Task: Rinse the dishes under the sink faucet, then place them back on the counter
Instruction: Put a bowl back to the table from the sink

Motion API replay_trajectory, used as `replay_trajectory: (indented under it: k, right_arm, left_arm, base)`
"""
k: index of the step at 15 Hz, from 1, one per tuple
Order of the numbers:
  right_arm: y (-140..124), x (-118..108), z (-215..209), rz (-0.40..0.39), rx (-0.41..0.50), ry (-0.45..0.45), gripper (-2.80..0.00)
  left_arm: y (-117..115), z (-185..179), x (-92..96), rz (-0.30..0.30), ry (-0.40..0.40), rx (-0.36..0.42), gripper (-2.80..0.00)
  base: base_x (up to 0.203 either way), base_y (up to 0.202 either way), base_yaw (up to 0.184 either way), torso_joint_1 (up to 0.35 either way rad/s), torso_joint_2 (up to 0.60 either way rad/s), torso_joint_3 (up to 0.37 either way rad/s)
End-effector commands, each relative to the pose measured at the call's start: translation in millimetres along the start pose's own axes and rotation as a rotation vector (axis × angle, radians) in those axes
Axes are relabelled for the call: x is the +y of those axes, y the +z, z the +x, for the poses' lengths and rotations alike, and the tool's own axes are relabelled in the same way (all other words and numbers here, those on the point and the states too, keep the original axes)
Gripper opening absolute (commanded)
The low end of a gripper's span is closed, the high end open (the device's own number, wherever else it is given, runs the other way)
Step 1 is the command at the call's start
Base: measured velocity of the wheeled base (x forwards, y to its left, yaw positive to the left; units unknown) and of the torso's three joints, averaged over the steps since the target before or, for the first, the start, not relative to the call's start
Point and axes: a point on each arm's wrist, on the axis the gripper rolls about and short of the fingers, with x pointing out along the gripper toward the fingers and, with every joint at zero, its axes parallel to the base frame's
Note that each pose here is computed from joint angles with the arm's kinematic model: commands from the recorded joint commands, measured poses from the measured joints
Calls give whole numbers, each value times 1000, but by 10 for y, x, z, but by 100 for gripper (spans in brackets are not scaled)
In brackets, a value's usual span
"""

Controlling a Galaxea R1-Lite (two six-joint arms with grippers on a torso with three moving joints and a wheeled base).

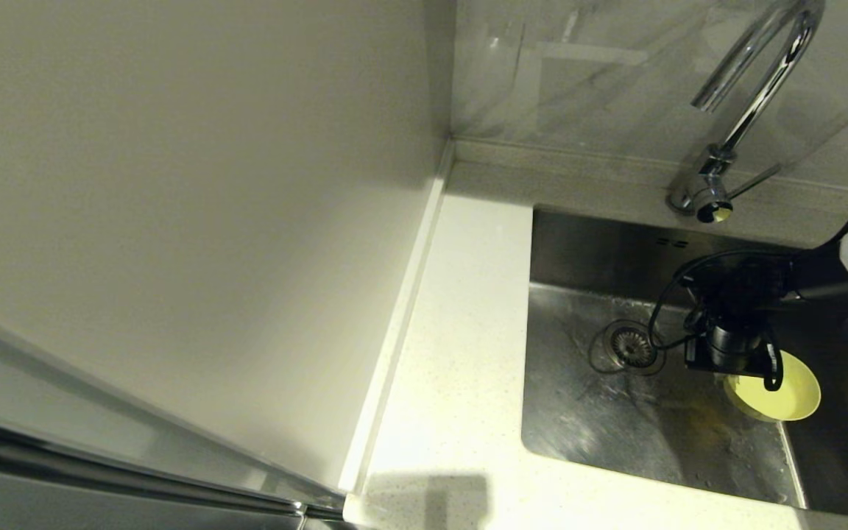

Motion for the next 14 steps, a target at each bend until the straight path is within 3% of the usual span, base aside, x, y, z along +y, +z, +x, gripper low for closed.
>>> replay_trajectory:
  k: [1,3,5,8,9,11,13,14]
  right_arm:
    - [28,-222,-529,34,-60,89,-280]
    - [-84,-395,-941,33,-72,219,-280]
    - [-293,-619,-1327,6,-47,413,-280]
    - [-604,-853,-1788,-47,107,865,-280]
    - [-641,-878,-1914,-14,194,999,-280]
    - [-539,-934,-2233,125,417,1293,-280]
    - [-332,-1025,-2523,334,749,1472,-280]
    - [-213,-1057,-2648,391,892,1523,-280]
  left_arm:
    - [-8,2,0,0,0,3,-280]
    - [-8,2,0,0,0,3,-280]
    - [-8,2,0,0,0,3,-280]
    - [-8,2,0,0,0,3,-280]
    - [-8,2,0,0,0,3,-280]
    - [-8,2,0,0,0,3,-280]
    - [-8,2,0,0,0,3,-280]
    - [-8,2,0,0,0,3,-280]
  base:
    - [0,0,0,0,0,0]
    - [0,0,0,0,0,0]
    - [0,0,0,0,0,0]
    - [0,0,0,0,0,0]
    - [0,0,0,0,0,0]
    - [0,0,0,0,0,0]
    - [0,0,0,0,0,0]
    - [0,0,0,0,0,0]
